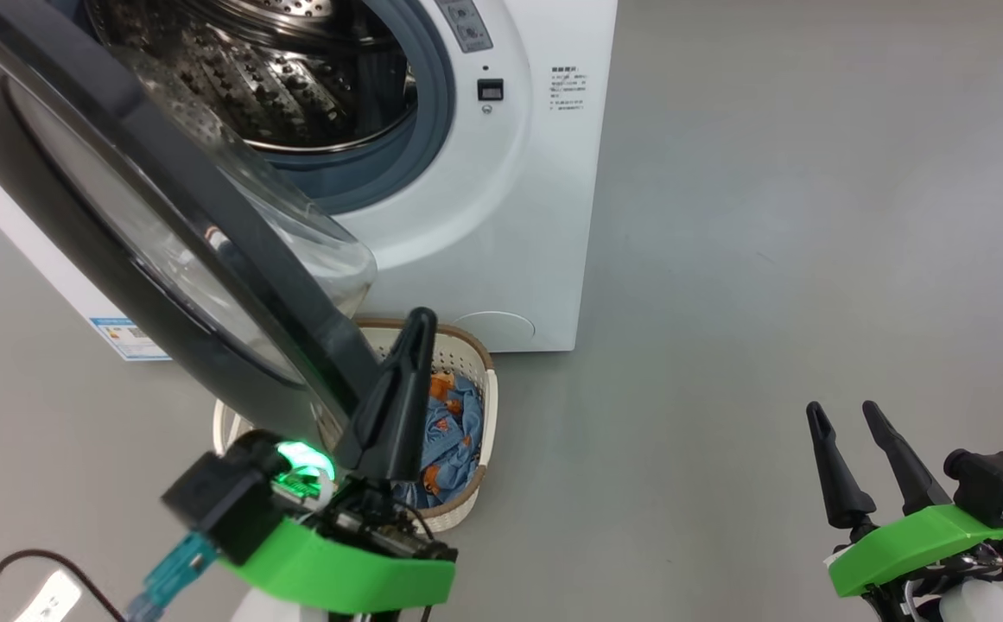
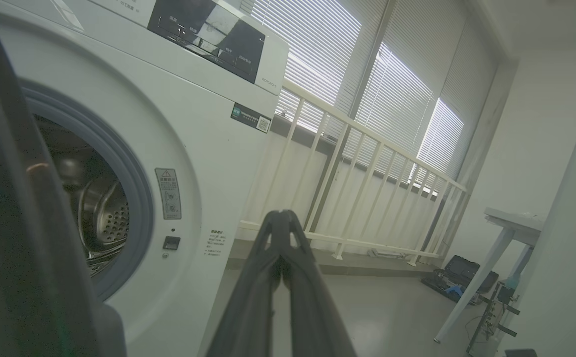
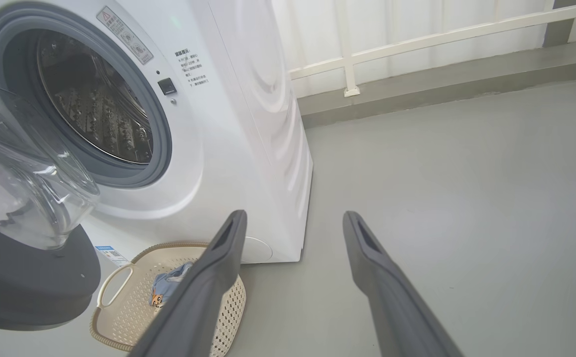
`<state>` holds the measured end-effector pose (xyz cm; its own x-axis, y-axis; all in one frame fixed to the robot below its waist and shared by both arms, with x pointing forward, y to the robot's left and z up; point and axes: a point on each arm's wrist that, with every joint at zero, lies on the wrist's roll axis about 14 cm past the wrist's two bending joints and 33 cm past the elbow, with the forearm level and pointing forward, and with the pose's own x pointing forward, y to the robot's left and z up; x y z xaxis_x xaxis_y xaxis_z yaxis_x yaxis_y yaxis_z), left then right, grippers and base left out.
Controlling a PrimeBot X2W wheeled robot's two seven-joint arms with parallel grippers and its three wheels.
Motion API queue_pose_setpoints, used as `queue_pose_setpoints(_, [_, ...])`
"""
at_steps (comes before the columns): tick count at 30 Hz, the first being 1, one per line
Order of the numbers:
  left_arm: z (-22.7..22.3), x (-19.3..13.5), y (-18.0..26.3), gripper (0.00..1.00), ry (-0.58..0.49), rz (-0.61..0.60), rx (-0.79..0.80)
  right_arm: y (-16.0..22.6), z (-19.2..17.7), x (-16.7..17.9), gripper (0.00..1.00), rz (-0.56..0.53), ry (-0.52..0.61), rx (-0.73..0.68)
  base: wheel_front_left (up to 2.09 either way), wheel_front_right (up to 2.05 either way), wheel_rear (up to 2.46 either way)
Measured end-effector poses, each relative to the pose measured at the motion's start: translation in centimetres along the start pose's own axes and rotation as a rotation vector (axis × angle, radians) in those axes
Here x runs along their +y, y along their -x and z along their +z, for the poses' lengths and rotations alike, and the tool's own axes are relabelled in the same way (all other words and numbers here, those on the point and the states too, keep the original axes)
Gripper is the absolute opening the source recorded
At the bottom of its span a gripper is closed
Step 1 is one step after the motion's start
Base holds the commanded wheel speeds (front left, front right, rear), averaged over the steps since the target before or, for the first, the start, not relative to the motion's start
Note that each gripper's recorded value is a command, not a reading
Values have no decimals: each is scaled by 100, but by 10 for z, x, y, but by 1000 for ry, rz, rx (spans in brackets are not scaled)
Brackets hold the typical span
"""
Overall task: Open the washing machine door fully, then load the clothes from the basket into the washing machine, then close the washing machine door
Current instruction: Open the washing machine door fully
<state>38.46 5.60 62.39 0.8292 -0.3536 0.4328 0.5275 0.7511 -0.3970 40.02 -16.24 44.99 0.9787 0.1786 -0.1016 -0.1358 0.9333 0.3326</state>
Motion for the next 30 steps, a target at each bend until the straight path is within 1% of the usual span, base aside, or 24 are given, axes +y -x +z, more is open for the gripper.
queue_pose_setpoints(5, [-31, 11, -3, 0, 41, 29, 88, 0, -1, -3, 100, -9, -4, 2, 0, 0, 0])
queue_pose_setpoints(11, [-56, 32, 3, 0, 87, 105, 161, -3, 2, -2, 100, -7, -4, -7, 0, 0, 0])
queue_pose_setpoints(14, [-59, 39, 3, 0, 103, 132, 166, -3, 3, -1, 100, -4, -4, -11, 0, 0, 0])
queue_pose_setpoints(23, [-61, 60, 8, 0, 93, 198, 175, -5, 6, 4, 100, 10, -4, -21, 0, 0, 0])
queue_pose_setpoints(30, [-61, 63, 11, 0, 92, 212, 175, -6, 6, 7, 100, 19, -2, -21, 0, 0, 0])
